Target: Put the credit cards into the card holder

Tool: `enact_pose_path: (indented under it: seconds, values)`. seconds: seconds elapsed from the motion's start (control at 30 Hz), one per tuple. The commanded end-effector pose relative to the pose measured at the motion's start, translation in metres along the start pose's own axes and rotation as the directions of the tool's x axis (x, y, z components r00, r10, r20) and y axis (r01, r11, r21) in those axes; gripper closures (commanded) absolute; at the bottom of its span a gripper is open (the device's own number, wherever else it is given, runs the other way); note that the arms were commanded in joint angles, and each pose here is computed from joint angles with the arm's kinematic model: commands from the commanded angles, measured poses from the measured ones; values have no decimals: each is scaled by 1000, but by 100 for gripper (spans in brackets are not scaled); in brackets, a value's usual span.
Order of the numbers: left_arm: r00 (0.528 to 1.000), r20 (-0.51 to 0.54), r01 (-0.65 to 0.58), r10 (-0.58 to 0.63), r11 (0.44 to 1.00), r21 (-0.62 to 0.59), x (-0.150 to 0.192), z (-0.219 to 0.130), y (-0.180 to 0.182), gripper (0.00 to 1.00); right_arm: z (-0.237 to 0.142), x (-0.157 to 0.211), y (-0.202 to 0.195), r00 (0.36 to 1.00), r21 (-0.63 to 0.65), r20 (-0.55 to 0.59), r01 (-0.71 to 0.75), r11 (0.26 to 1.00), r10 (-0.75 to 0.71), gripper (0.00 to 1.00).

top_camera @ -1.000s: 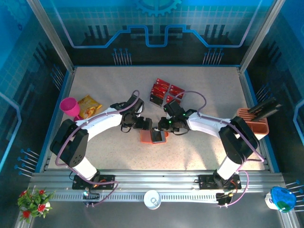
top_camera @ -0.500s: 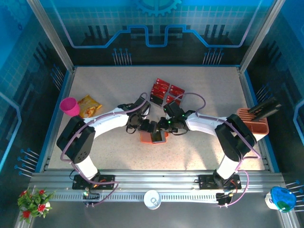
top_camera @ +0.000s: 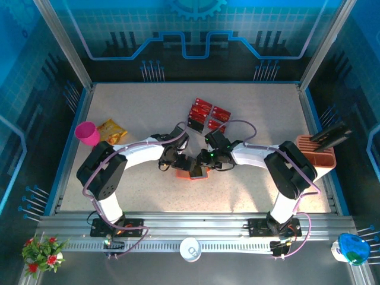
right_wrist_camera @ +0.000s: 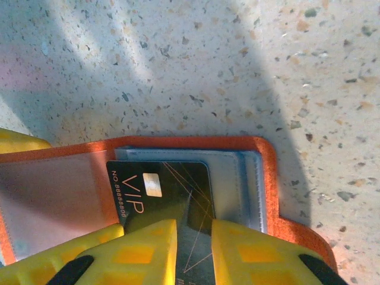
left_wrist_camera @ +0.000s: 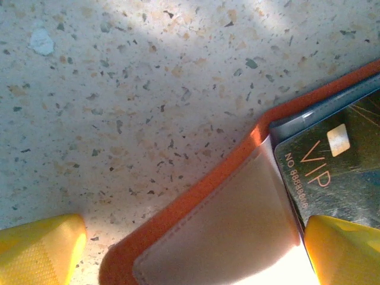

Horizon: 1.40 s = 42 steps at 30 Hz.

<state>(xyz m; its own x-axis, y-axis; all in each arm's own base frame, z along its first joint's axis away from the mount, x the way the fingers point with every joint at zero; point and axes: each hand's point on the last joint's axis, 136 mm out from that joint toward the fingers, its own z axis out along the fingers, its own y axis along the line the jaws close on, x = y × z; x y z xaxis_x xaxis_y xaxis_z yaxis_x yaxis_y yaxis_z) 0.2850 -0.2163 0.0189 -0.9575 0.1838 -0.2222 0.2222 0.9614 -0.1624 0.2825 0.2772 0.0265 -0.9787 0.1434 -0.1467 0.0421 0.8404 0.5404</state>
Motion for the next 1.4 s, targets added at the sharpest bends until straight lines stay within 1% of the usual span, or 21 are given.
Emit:
enact_pose_path:
  seconds: [0.0,0.13,0.23,0.43,0.5,0.7,0.77,0.93,1.03,1.37]
  values:
    - [999,-41,-29,28,999,-37,15,14,9,3,3,1,-7,1000,3,-9,-27,1000,27,71]
    - [998,-51,-32,30,999,-43,20,18,12,3,1,1,-7,1000,0,1,-30,1000,30,63]
    - [998,-55,-33,31,998,-48,22,20,14,3,0,-2,-5,1000,-6,10,-30,1000,30,59]
    - [998,-59,-34,31,998,-47,24,23,14,3,3,-1,-1,999,-35,-6,-34,999,34,61]
    - [998,-59,-34,31,998,-45,24,23,14,3,7,8,-10,998,-22,-28,-48,999,48,61]
    - [998,-61,-33,31,998,-44,26,25,14,3,9,9,-11,998,-33,-29,-63,997,62,61]
    - [998,-49,-28,27,999,-34,23,21,12,3,8,9,-12,998,-29,-26,-63,998,62,61]
    - [999,37,-23,23,1000,18,4,-3,0,3,6,9,-13,998,-23,-21,-67,998,66,61]
    - [997,70,-20,16,999,49,-5,-11,-8,3,6,9,-13,998,-23,-20,-67,998,66,61]
    - [998,63,-12,6,997,80,-1,0,-12,3,6,11,-19,997,-12,-18,-78,997,78,64]
